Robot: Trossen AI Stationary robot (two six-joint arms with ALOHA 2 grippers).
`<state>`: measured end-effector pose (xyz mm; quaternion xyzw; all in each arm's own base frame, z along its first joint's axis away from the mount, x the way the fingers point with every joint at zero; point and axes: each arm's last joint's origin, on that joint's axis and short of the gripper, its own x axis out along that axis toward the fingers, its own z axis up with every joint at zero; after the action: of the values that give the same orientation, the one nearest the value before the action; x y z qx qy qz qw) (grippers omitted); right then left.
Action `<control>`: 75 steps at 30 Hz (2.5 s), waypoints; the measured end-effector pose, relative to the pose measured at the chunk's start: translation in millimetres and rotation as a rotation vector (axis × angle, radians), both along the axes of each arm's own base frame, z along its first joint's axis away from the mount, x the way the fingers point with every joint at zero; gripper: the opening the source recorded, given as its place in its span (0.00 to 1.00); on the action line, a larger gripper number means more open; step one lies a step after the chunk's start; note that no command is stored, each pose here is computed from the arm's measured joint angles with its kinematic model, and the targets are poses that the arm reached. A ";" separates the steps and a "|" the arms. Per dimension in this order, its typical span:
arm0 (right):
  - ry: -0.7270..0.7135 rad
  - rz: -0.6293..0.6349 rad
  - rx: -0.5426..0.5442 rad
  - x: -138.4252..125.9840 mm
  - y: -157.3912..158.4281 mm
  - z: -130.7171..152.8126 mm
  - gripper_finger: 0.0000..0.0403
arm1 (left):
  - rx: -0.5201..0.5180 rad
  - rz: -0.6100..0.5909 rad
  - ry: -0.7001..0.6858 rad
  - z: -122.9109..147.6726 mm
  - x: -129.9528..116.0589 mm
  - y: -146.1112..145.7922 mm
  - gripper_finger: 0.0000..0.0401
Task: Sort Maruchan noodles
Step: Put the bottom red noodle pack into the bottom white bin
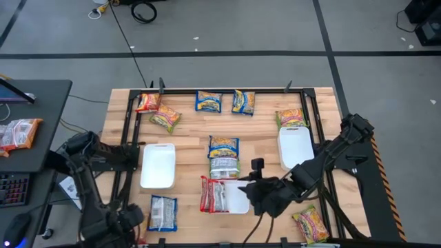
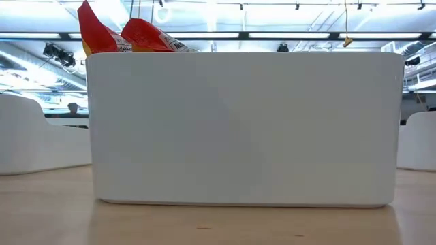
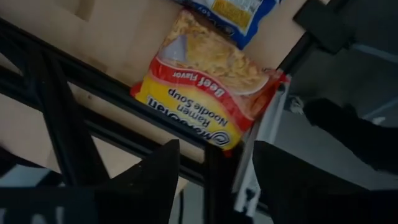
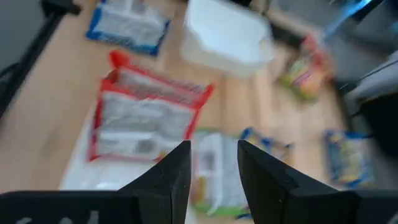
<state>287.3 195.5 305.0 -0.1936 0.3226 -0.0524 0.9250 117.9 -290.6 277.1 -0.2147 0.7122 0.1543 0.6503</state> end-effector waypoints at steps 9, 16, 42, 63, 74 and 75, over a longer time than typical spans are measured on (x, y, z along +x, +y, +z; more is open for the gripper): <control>-0.261 0.011 0.159 19.0 0.6 27.4 0.34 | 0.021 -0.010 -0.090 -0.1 -11.2 -5.7 0.48; -0.314 -0.099 0.256 28.2 -12.0 29.1 0.34 | 0.041 0.104 -0.236 0.5 -10.4 -8.3 0.48; -0.263 0.209 0.404 26.9 30.4 18.2 0.21 | 0.066 0.150 -0.232 -21.1 -17.7 -7.7 0.75; -0.264 0.236 0.318 40.8 19.8 12.8 0.21 | -0.040 0.144 0.003 -57.1 21.7 10.1 0.75; -0.252 0.292 0.267 37.1 25.2 12.4 0.21 | -0.066 0.088 0.065 -57.0 18.0 9.0 0.75; -0.252 0.298 0.258 37.0 25.4 12.4 0.21 | -0.067 0.075 0.069 -58.4 17.6 9.6 0.75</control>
<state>324.3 220.9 317.4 -0.1112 0.1764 0.1028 0.9726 135.5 -281.1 218.7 -0.2577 0.7303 0.1619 0.6116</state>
